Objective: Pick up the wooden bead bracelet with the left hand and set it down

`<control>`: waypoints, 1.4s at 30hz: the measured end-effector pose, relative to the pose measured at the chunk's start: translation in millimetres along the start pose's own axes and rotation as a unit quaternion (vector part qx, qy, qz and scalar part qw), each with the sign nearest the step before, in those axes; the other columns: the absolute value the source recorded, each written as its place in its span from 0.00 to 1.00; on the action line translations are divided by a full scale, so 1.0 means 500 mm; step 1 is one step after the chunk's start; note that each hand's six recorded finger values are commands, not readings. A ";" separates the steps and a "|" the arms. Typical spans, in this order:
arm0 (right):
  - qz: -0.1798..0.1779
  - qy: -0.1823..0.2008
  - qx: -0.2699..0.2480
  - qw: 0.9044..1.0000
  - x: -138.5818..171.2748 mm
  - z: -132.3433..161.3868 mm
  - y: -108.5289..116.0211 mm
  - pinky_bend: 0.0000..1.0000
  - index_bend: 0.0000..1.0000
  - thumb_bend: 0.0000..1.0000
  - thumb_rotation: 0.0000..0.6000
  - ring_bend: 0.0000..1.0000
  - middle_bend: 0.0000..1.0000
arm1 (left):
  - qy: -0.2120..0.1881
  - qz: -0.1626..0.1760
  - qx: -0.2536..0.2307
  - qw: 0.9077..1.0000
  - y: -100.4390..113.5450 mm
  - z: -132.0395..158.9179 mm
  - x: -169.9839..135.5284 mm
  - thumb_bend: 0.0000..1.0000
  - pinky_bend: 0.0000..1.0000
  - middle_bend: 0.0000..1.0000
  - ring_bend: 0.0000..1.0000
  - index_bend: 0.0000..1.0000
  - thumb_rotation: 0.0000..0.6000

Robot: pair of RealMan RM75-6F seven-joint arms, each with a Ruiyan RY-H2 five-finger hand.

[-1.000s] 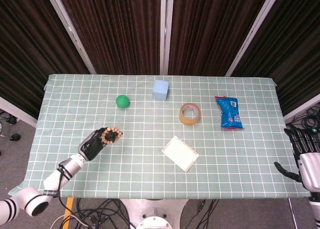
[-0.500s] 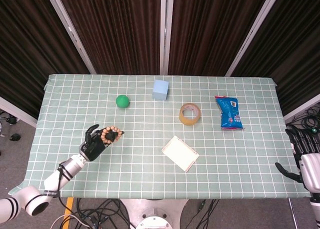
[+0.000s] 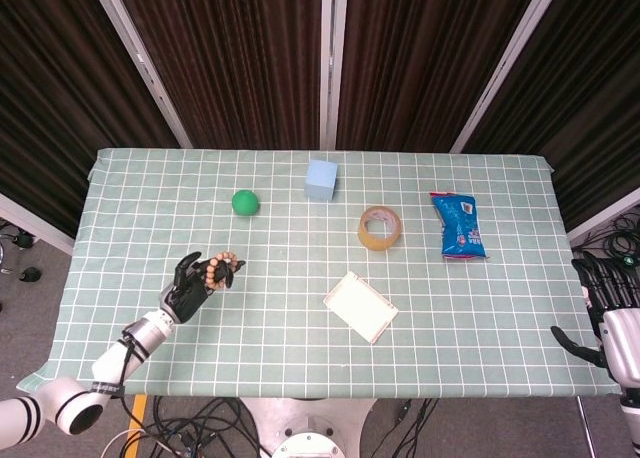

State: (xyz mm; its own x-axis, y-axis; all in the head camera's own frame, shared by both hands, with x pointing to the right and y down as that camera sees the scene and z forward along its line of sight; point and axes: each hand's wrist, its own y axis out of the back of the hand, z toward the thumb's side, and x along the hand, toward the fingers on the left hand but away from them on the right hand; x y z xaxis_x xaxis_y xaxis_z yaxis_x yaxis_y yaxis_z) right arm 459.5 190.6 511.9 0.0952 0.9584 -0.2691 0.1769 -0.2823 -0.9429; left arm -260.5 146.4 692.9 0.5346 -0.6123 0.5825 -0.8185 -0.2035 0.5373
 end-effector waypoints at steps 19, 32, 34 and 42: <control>-0.012 0.002 0.011 1.000 0.001 0.004 0.020 0.00 0.00 0.08 1.00 0.00 0.00 | 0.017 0.022 0.038 0.999 0.001 -0.020 0.001 0.52 0.00 0.73 0.27 0.67 0.51; -0.009 0.001 0.009 1.000 0.000 0.004 0.016 0.00 0.00 0.08 1.00 0.00 0.00 | 0.015 0.037 0.042 0.998 0.007 -0.021 0.003 0.51 0.02 0.76 0.30 0.70 0.72; -0.008 0.002 0.009 1.000 -0.001 0.004 0.015 0.00 0.00 0.08 1.00 0.00 0.00 | 0.013 0.039 0.040 0.998 0.007 -0.020 0.003 0.51 0.02 0.77 0.30 0.70 0.72; -0.007 0.002 0.008 1.000 -0.002 0.004 0.012 0.00 0.00 0.08 1.00 0.00 0.00 | 0.009 0.043 0.036 0.998 0.009 -0.020 0.001 0.54 0.02 0.75 0.30 0.70 0.38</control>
State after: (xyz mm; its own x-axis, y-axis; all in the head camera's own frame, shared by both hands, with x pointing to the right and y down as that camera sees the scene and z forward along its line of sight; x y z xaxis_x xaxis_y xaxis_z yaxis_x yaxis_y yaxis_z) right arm 458.8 188.0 506.0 0.0964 0.9618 -0.2561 0.1626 -0.2690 -0.9493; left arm -261.5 152.6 701.6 0.4652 -0.6166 0.6352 -0.8739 -0.2059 0.4403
